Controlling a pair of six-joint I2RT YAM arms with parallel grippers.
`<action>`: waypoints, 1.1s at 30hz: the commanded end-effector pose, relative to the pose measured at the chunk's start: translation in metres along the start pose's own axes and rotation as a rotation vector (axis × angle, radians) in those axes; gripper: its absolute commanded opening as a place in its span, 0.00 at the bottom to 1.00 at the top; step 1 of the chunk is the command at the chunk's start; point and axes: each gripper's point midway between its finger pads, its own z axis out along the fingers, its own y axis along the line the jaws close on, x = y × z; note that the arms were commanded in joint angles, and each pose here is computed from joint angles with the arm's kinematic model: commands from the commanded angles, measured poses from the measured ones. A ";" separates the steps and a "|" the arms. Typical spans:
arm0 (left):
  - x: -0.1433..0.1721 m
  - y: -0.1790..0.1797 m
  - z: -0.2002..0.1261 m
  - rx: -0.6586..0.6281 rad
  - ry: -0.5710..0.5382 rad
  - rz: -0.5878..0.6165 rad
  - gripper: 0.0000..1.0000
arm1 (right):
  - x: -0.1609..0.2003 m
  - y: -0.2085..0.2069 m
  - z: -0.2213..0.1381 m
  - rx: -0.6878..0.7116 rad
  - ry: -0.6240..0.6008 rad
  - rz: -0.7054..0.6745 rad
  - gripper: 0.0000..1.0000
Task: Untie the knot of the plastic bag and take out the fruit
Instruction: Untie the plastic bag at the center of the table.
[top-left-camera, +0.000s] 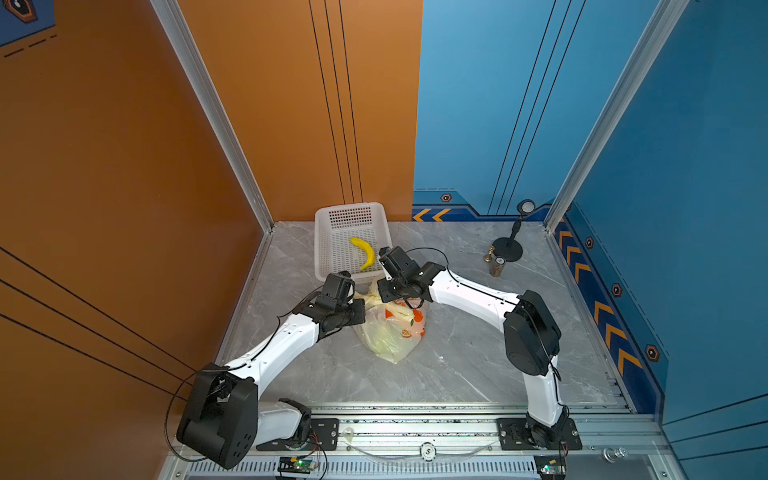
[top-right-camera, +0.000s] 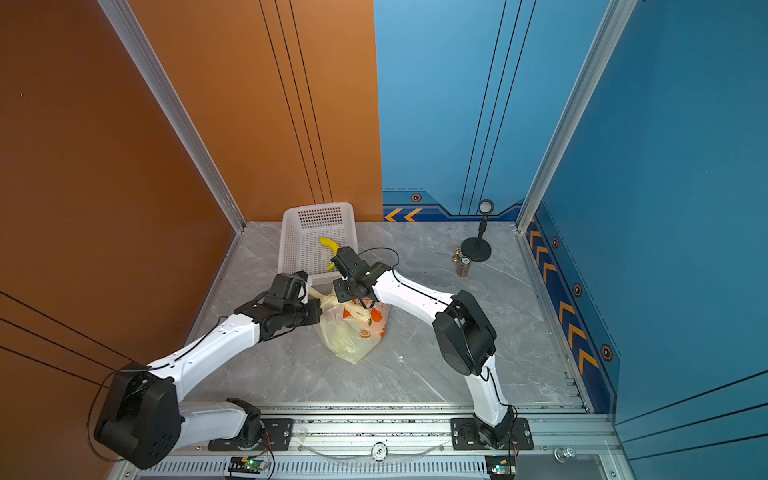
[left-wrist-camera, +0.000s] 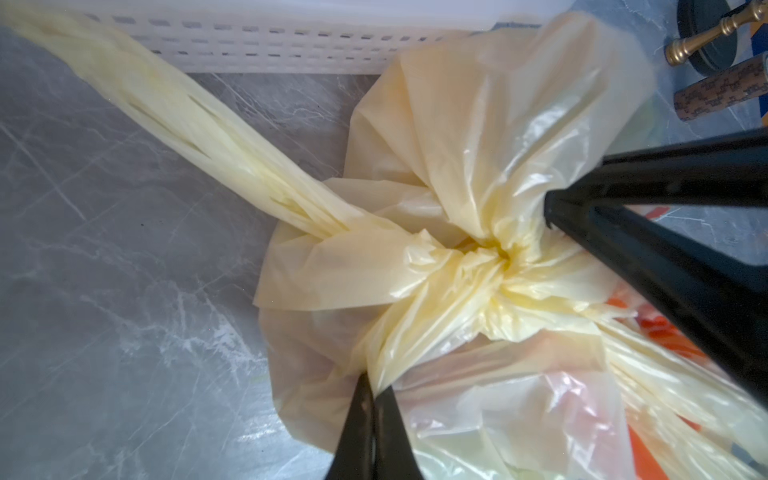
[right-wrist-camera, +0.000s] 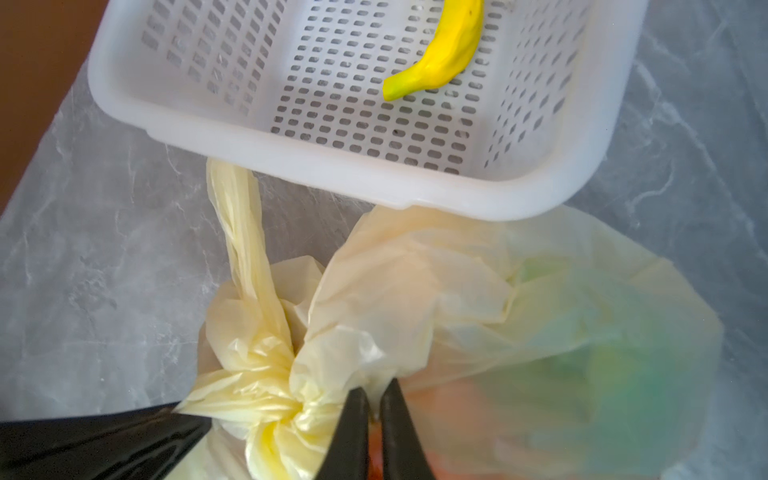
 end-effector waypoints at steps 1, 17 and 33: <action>0.008 0.014 -0.003 -0.066 0.014 0.013 0.00 | -0.008 -0.018 -0.016 0.013 -0.024 0.053 0.00; -0.006 0.053 -0.034 -0.163 -0.116 -0.073 0.00 | -0.004 -0.105 -0.063 0.084 -0.146 0.268 0.00; -0.043 -0.012 -0.074 0.119 -0.210 0.093 0.47 | -0.001 -0.111 -0.071 -0.016 -0.190 0.378 0.00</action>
